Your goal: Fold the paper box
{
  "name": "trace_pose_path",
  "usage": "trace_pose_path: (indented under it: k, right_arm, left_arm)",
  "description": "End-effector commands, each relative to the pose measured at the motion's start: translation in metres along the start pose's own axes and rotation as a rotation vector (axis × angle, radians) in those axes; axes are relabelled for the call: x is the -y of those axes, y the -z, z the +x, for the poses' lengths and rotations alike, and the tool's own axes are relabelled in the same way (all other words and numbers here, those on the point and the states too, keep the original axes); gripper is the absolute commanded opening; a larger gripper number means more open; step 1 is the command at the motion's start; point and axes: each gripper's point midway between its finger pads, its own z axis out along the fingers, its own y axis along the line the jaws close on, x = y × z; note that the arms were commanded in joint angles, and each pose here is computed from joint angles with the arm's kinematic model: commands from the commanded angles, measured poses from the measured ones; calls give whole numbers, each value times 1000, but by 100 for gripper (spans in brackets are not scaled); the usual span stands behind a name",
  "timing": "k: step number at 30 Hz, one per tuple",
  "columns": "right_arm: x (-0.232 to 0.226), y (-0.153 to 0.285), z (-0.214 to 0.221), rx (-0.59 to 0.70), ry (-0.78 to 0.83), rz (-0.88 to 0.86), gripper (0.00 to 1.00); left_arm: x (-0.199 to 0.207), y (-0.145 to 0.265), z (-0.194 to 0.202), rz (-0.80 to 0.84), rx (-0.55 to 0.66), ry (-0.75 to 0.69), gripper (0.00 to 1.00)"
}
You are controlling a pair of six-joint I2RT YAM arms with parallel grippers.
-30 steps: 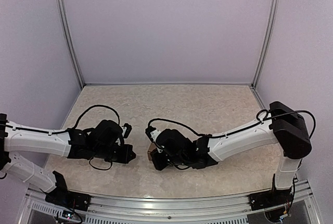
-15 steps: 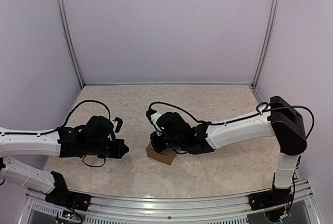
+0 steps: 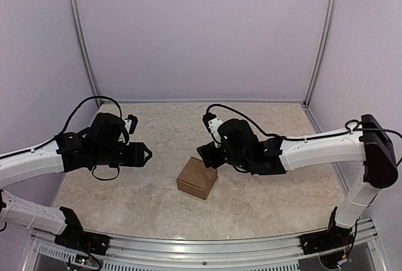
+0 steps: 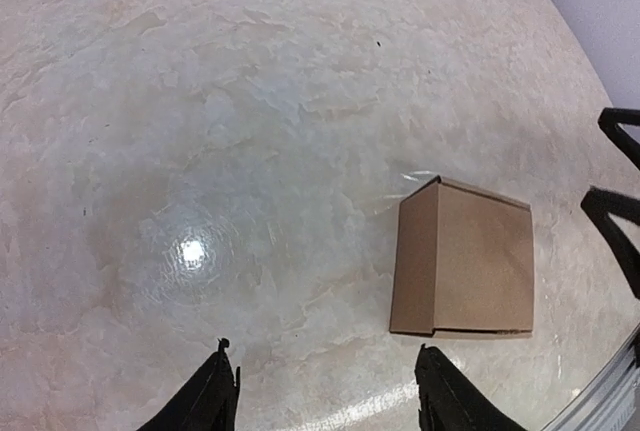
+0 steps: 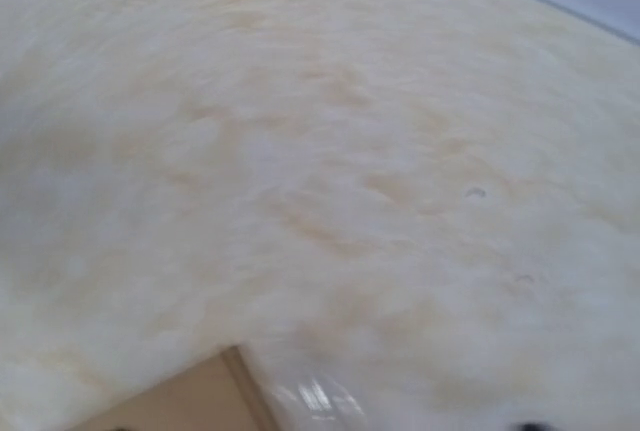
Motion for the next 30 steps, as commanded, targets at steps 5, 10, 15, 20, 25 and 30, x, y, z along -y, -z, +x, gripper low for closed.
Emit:
trace_pose_path:
  k: [5, 10, 15, 20, 25, 30]
  right_arm:
    - [86, 31, -9, -9, 10, 218, 100]
    - [138, 58, -18, -13, -47, 358, 100]
    - [183, 92, -30, 0, -80, 464, 100]
    - [223, 128, -40, 34, -179, 510, 100]
    - [228, 166, -59, 52, -189, 490, 100]
    - [225, 191, -56, 71, -200, 471, 100]
  left_arm:
    - [-27, 30, -68, -65, 94, -21, 99]
    - [-52, 44, -102, -129, 132, 9, 99]
    - [-77, 64, -131, -181, 205, 68, 99]
    - [-96, 87, -152, -256, 262, 89, 99]
    - [-100, 114, -165, -299, 334, 49, 99]
    - [-104, 124, -159, -317, 381, 13, 99]
